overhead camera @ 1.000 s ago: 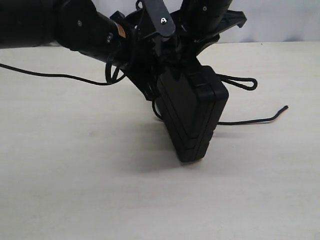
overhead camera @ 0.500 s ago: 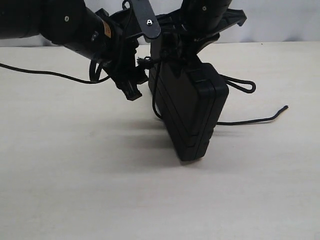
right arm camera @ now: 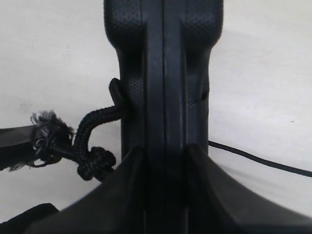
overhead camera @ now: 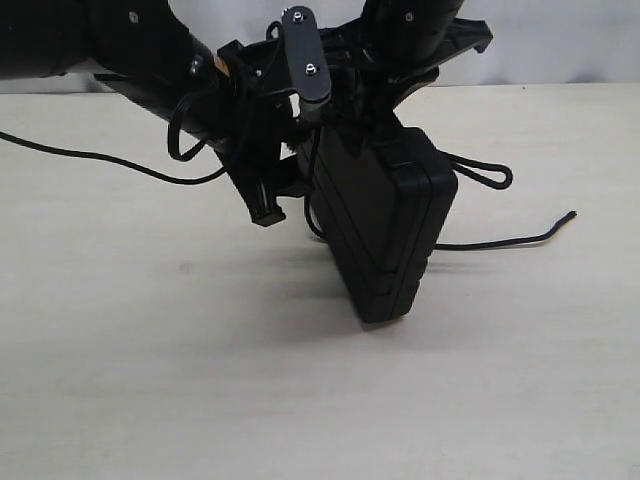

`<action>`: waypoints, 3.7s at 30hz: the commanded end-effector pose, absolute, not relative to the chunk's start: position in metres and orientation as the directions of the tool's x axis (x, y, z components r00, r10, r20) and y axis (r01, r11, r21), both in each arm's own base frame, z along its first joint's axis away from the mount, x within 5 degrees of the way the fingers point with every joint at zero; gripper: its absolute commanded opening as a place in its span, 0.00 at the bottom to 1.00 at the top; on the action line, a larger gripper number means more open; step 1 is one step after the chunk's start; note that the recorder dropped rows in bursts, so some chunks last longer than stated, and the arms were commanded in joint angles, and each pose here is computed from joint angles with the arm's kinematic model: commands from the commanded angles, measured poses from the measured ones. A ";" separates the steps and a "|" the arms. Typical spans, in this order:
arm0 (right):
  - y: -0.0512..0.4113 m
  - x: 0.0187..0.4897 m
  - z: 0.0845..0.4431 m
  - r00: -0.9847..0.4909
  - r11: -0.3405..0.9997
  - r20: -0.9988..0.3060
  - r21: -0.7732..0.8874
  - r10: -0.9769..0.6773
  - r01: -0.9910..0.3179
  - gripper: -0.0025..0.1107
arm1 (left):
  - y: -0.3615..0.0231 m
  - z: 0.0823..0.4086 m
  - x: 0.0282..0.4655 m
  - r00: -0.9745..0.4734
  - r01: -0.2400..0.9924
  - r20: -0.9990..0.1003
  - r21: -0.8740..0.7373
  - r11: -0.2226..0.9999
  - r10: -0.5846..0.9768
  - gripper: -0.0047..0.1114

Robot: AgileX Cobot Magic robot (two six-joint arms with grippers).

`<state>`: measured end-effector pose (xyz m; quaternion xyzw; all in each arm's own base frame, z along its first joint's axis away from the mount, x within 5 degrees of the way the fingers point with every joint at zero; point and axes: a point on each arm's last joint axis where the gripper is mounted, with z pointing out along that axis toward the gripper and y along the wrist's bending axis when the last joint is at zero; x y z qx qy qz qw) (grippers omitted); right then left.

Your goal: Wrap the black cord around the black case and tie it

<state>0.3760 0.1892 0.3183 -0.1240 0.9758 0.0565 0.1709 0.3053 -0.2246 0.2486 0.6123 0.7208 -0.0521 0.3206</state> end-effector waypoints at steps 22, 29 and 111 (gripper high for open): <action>0.190 0.373 0.331 -0.890 0.955 -0.397 0.095 -0.224 -0.282 0.06 | -0.234 0.248 0.300 -0.060 0.934 -0.585 0.252 0.251 0.809 0.32; 0.190 0.373 0.331 -0.890 0.955 -0.397 0.095 -0.224 -0.282 0.06 | -0.234 0.247 0.297 -0.073 0.946 -0.581 0.217 0.240 0.811 0.07; 0.192 0.372 0.331 -0.884 0.944 -0.396 0.103 -0.250 -0.313 0.29 | -0.246 0.254 0.294 0.117 0.953 -0.661 0.285 0.103 0.741 0.09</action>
